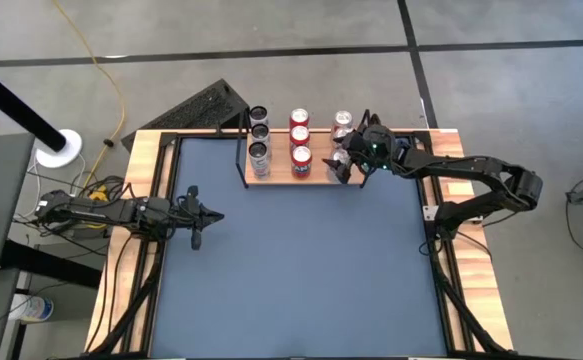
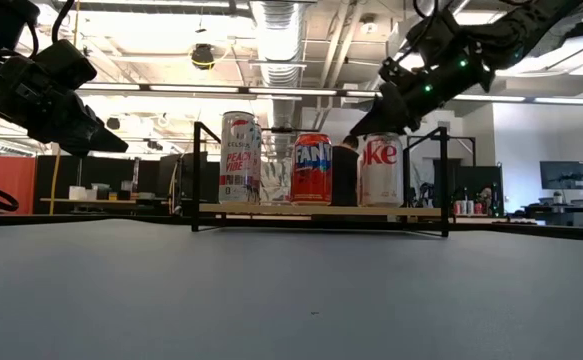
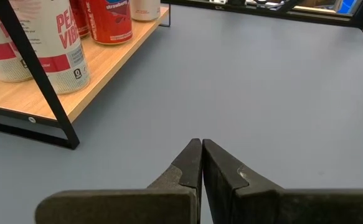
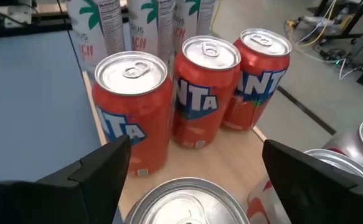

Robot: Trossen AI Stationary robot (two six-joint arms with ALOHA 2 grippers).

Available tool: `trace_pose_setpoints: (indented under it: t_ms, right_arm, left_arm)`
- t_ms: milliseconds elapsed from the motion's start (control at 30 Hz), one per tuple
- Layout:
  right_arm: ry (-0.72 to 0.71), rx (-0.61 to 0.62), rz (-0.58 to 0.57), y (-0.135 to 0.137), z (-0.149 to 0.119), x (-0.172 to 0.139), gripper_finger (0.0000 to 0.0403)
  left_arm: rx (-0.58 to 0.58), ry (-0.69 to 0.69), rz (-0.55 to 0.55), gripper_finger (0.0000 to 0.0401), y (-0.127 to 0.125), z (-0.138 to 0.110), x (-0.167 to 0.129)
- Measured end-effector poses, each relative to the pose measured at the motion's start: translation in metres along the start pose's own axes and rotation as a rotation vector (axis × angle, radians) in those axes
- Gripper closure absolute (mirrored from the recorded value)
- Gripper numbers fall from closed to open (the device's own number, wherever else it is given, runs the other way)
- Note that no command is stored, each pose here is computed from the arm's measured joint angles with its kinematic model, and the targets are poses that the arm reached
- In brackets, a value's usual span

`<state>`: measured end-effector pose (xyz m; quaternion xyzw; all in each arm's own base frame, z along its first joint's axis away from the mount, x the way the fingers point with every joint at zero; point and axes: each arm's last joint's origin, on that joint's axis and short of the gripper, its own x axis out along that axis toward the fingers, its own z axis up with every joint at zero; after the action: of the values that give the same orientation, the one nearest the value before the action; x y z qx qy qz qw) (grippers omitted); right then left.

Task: Place canned beverage on shelf
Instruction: Put the red-silver soda can on the shelf aligned with the other red-silver soda cans

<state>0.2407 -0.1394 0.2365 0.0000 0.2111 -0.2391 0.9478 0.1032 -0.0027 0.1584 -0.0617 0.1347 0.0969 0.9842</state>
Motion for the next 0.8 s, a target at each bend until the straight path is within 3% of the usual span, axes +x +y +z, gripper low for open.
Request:
trace_pose_setpoints:
  t_ms: [267, 500, 667, 800]
  right_arm:
    - [0.022, -0.020, 0.070, 0.015, 0.029, -0.005, 0.0036]
    - [0.211, -0.064, 0.173, 0.045, 0.056, -0.024, 0.0077]
    - [0.251, -0.091, 0.208, 0.051, 0.067, -0.032, 0.0174]
    - [0.269, -0.110, 0.222, 0.049, 0.065, -0.031, 0.0314]
  left_arm:
    - [0.000, 0.000, 0.000, 0.0401, 0.000, 0.000, 0.000]
    - [0.000, 0.000, 0.000, 0.0401, 0.000, 0.000, 0.000]
    - [0.000, 0.000, 0.000, 0.0401, 0.000, 0.000, 0.000]
    - [0.000, 0.000, 0.000, 0.0401, 0.000, 0.000, 0.000]
